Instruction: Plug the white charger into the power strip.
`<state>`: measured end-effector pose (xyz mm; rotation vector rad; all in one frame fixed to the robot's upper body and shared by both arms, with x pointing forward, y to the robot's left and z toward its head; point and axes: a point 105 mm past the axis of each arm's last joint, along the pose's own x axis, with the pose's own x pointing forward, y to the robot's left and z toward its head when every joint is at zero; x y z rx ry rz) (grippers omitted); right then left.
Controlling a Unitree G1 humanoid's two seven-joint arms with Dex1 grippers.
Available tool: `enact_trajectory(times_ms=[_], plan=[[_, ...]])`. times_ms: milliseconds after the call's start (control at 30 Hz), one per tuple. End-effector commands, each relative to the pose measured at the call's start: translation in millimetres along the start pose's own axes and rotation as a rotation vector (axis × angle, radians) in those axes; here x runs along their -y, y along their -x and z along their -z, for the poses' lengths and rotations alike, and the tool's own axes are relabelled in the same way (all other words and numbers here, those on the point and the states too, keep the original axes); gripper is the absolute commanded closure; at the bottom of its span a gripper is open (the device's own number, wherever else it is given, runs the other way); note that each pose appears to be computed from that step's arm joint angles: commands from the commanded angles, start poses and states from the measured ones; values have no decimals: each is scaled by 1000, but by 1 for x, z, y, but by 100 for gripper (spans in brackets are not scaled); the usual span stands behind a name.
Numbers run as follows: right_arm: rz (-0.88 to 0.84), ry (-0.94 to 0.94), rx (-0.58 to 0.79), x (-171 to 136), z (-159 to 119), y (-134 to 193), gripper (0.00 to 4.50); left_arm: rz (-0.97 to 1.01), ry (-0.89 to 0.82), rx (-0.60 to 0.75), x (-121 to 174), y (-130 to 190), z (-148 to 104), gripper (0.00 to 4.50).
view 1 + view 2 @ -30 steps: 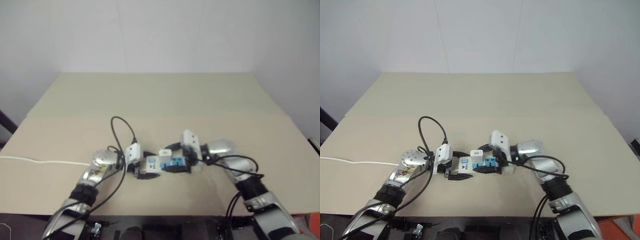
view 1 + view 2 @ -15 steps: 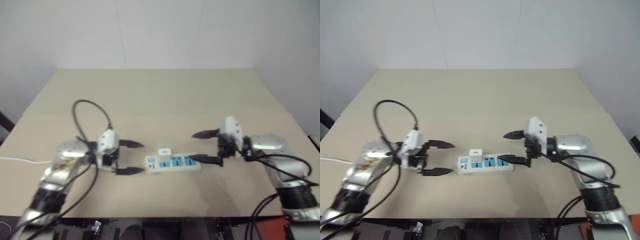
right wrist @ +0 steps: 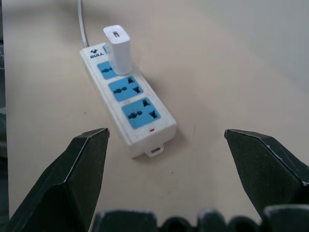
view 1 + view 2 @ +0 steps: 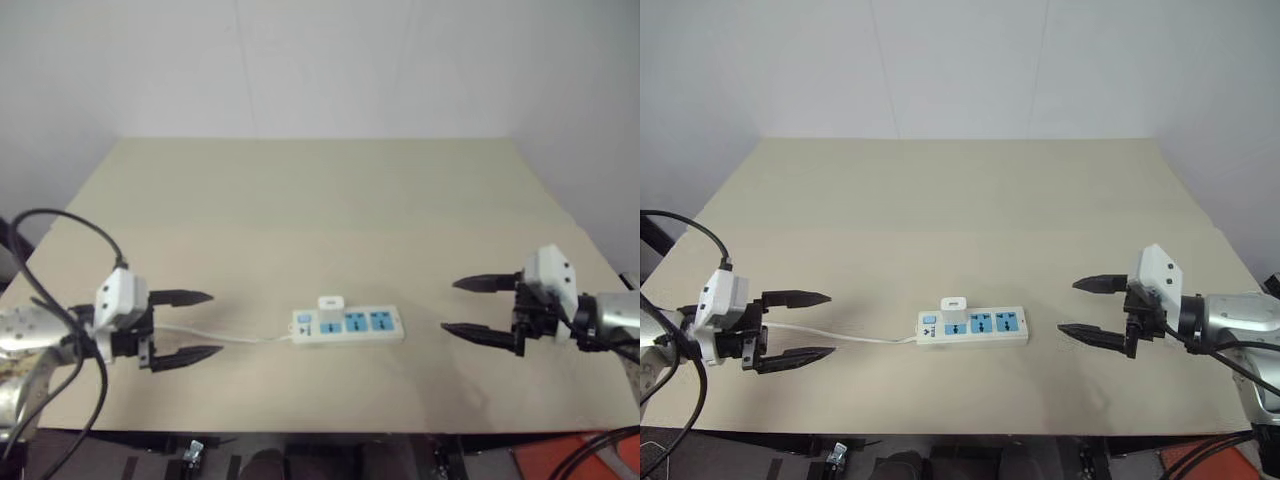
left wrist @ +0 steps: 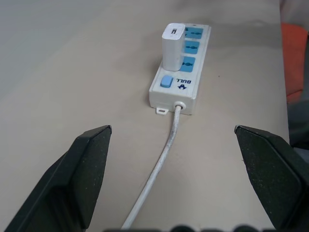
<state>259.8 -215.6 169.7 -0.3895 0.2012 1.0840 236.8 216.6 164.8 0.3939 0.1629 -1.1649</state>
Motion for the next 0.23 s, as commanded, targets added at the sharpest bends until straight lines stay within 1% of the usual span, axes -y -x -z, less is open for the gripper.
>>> enact_trajectory(times_ms=[33, 233], plan=[[19, 54, 22, 3, -12, 6, 0, 0, -32, 11, -1, 0, -9, 2], [19, 52, 22, 6, -14, 6, 0, 23, -42, 26, -8, -10, -12, 2]])
